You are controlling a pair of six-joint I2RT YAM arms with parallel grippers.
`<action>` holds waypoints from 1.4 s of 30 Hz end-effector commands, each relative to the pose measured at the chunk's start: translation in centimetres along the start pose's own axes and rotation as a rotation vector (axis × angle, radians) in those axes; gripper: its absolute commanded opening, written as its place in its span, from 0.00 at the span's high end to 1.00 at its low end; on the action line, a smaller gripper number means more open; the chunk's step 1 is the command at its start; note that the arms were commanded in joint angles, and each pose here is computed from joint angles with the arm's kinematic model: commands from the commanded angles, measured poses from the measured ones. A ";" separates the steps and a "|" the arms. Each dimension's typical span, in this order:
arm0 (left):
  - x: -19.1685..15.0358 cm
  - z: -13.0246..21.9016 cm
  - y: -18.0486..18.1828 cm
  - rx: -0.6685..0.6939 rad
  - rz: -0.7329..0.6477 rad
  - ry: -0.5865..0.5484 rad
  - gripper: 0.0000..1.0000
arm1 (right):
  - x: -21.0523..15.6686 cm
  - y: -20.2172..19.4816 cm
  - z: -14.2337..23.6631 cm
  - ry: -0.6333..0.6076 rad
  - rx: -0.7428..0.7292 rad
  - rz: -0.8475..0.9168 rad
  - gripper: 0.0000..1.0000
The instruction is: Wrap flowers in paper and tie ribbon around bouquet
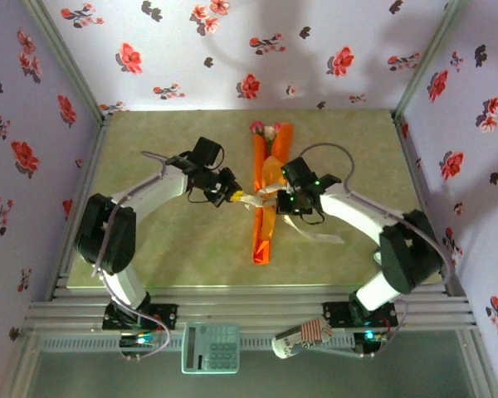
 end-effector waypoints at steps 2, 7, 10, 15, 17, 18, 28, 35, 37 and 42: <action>-0.2 -0.5 0.0 0.012 -0.007 0.014 1.00 | 1.0 2.3 1.8 -0.086 0.157 -0.045 1.00; -0.2 -0.5 0.1 0.015 -0.008 0.016 1.00 | 2.4 3.1 2.7 -0.157 0.196 -0.057 1.00; -0.2 -0.6 0.2 0.018 -0.007 0.017 1.00 | 3.5 2.9 2.9 -0.217 0.213 -0.086 1.00; -0.3 -0.5 0.2 0.018 -0.010 0.016 1.00 | 5.3 3.9 4.7 -0.301 0.284 -0.098 1.00; -0.3 -0.5 0.2 0.018 -0.009 0.015 1.00 | 5.6 4.5 5.2 -0.304 0.315 -0.089 1.00; -0.2 -0.5 0.2 0.017 -0.009 0.015 1.00 | 5.6 4.8 5.3 -0.296 0.331 -0.083 1.00; -0.2 -0.6 0.2 0.017 -0.005 0.012 1.00 | 4.6 3.4 3.1 -0.247 0.355 -0.102 1.00; -0.3 -0.7 0.2 0.020 -0.002 0.013 1.00 | 3.8 1.7 0.3 -0.203 0.398 -0.134 1.00; -0.3 -0.7 0.1 0.018 -0.003 0.013 1.00 | 3.1 1.4 0.0 -0.191 0.404 -0.134 1.00; -0.3 -0.8 0.1 0.019 -0.001 0.013 1.00 | 1.2 0.6 -0.6 -0.155 0.403 -0.139 1.00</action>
Point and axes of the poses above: each hand's point on the last joint's axis, 136 mm out from that joint toward the fingers, its own z axis back along the fingers, its own y axis along the line the jaws close on, x = y × z, the point moved 4 cm from there along z, back along the fingers, and after that the axes turned 3 degrees about z, right-handed, at the moved point
